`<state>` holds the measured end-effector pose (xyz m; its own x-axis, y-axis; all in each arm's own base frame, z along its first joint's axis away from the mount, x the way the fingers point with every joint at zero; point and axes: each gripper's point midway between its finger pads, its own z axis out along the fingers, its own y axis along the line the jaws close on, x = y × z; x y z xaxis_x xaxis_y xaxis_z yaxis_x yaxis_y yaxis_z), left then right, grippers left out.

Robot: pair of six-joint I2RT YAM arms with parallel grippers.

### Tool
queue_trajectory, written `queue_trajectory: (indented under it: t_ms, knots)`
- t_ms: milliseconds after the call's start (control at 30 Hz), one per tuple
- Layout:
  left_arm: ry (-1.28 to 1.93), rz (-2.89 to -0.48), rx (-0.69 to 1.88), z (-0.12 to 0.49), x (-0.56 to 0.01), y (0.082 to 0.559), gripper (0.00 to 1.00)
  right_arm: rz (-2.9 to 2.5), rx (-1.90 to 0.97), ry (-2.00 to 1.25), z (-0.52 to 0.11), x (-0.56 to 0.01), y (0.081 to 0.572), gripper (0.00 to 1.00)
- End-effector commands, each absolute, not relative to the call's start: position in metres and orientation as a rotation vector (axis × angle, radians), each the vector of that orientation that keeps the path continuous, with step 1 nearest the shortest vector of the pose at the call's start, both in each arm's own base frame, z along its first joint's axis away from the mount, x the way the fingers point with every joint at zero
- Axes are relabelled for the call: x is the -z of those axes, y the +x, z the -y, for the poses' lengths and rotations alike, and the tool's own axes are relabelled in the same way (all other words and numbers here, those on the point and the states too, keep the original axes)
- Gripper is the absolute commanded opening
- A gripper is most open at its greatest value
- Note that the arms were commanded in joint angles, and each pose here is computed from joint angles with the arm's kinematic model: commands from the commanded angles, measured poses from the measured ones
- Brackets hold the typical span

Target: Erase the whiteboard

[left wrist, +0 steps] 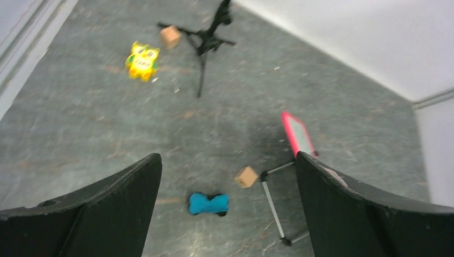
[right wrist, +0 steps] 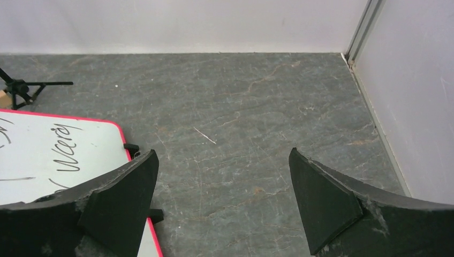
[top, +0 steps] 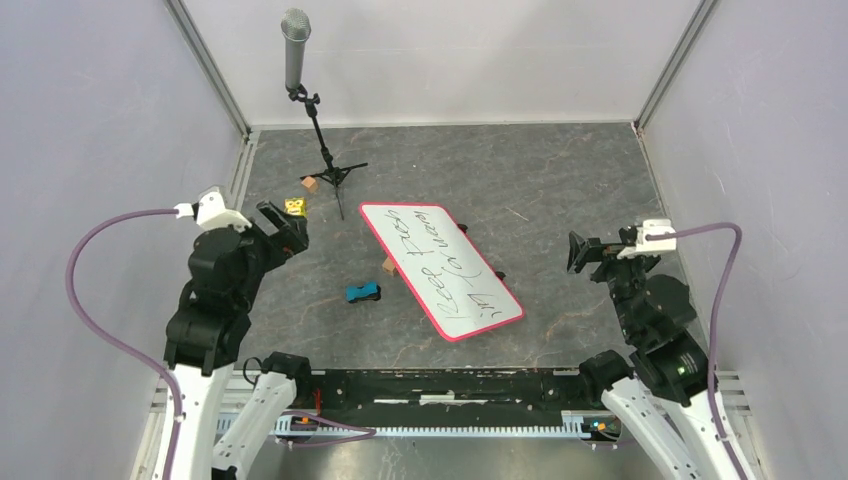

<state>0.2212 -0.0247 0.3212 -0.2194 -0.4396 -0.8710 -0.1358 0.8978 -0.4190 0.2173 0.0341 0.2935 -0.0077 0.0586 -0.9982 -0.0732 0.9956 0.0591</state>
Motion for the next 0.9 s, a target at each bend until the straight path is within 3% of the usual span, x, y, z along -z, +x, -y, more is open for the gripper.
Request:
queue_trajectory:
  t_ms: [0,267,500,600,767,867]
  knots:
    - [-0.660,-1.965,0.151,0.004,-0.272,0.213,1.00,-1.638,-0.092,-0.019,-0.041,-0.282,0.232,0.97]
    - [-0.713,-2.175,0.208,0.024,-0.186,0.206,0.97,-1.794,-0.157,-0.153,-0.075,-0.245,0.256,0.98]
    - [-0.626,-2.262,0.537,0.079,-0.162,0.221,0.99,-1.793,-0.352,-0.402,-0.121,-0.225,0.252,0.98]
    - [-0.758,-2.322,0.654,0.097,-0.135,0.226,0.95,-1.799,-0.343,-0.415,-0.121,-0.220,0.253,0.98]
    - [-1.241,-2.434,0.699,0.111,-0.090,0.217,0.82,-1.842,-0.276,-0.410,-0.112,-0.211,0.256,0.98]
    - [-1.492,-2.428,0.658,0.112,-0.075,0.209,0.83,-1.858,-0.269,-0.415,-0.112,-0.207,0.257,0.97]
